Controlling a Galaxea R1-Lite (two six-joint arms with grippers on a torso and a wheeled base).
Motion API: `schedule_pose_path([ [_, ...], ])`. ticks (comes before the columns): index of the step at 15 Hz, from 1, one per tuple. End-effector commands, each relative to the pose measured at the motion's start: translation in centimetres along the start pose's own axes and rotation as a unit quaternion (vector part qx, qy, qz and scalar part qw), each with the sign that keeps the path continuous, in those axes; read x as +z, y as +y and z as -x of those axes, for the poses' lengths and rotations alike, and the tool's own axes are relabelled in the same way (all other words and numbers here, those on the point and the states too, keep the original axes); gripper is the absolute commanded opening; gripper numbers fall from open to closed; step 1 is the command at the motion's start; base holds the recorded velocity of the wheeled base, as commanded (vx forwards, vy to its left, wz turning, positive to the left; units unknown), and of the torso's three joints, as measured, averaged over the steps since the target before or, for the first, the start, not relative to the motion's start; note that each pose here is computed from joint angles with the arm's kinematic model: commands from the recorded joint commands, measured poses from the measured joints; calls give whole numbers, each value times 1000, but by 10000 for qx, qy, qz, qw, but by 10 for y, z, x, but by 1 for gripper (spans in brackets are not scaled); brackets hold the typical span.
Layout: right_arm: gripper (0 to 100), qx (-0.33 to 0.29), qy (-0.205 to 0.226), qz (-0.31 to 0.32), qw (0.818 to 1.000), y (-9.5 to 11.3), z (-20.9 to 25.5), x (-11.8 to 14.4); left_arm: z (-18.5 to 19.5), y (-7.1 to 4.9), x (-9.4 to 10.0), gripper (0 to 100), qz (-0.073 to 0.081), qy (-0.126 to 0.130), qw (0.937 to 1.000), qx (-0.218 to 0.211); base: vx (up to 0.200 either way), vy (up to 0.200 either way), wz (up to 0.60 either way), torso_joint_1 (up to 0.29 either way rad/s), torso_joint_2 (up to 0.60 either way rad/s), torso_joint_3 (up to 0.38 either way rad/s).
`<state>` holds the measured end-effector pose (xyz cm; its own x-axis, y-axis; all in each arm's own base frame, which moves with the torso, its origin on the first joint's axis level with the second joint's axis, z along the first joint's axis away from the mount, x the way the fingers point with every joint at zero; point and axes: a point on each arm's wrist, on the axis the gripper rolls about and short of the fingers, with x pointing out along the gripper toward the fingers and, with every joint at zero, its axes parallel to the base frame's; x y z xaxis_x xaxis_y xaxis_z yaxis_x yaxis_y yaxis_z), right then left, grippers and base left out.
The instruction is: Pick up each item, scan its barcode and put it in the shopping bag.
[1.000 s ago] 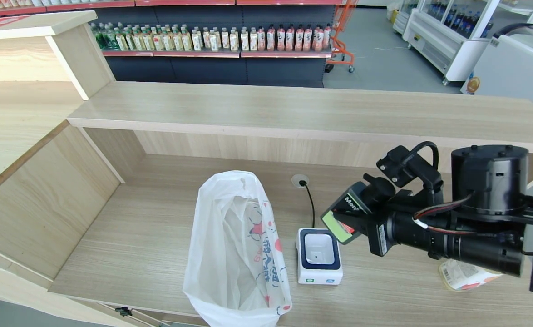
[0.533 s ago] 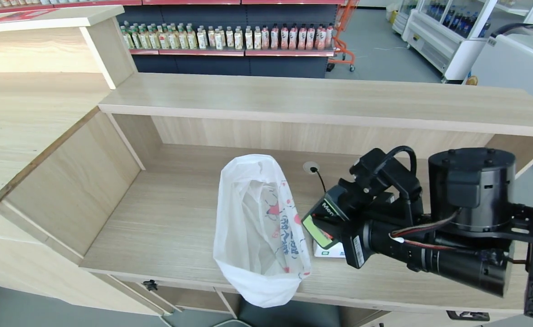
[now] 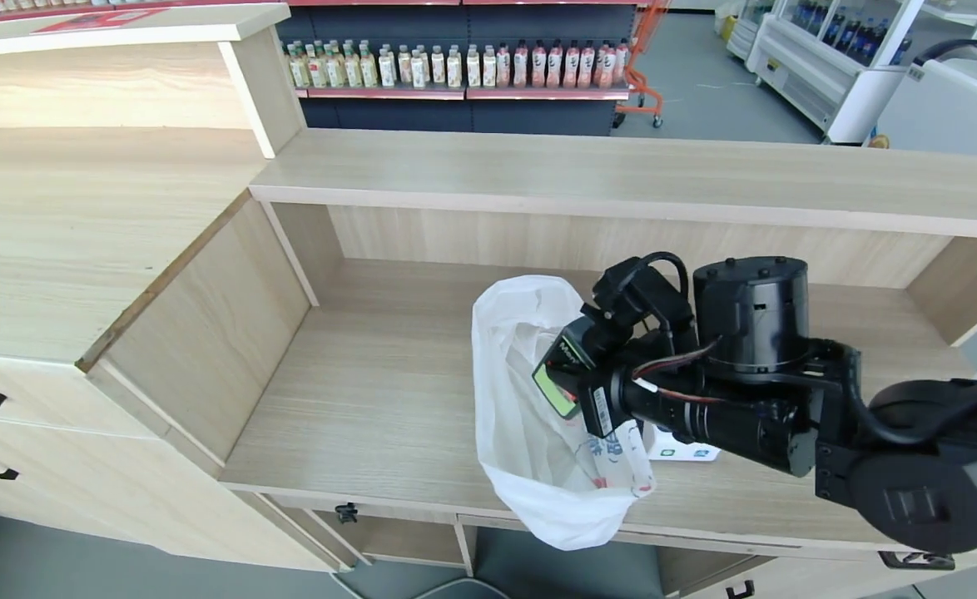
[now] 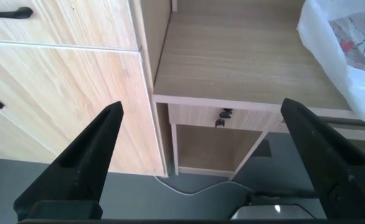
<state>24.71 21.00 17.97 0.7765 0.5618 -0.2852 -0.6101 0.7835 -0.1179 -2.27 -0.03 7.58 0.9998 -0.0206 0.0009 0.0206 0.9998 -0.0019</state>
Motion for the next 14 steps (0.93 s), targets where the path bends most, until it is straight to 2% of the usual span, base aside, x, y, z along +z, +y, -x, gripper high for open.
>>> schedule_pose_path([
  [1, 0, 19, 206, -29, 9998, -3, -11, -13, 0, 0, 0, 100, -2, -3, 10000, 3, 0, 0, 0, 0, 0, 0],
  [3, 0, 78, 294, -59, 9995, -7, -8, -20, 0, 0, 0, 100, -10, -3, 10000, 3, 0, 0, 0, 0, 0, 0],
  [6, 0, -108, 339, -225, 9991, -29, 2, -28, 0, 0, 0, 100, -10, -3, 10000, 3, 0, 0, 0, 0, 0, 0],
  [7, 0, -97, 472, -438, 9979, -38, 3, -42, 0, 0, 0, 100, -10, -3, 10000, 3, 0, 0, 0, 0, 0, 0],
  [9, 0, -167, 654, -803, 9945, -45, -5, -59, 0, 0, 0, 100, -10, -3, 10000, 3, 0, 0, 0, 0, 0, 0],
  [11, 0, -44, 657, -1084, 9919, -46, -18, -69, 0, 0, 0, 100, -17, -3, 10000, 3, 0, 0, 0, 0, 0, 0],
  [14, 0, 41, 751, -1063, 9915, -45, -35, -84, 0, 0, 0, 100, -17, -3, 10000, 3, 0, 0, 0, 0, 0, 0],
])
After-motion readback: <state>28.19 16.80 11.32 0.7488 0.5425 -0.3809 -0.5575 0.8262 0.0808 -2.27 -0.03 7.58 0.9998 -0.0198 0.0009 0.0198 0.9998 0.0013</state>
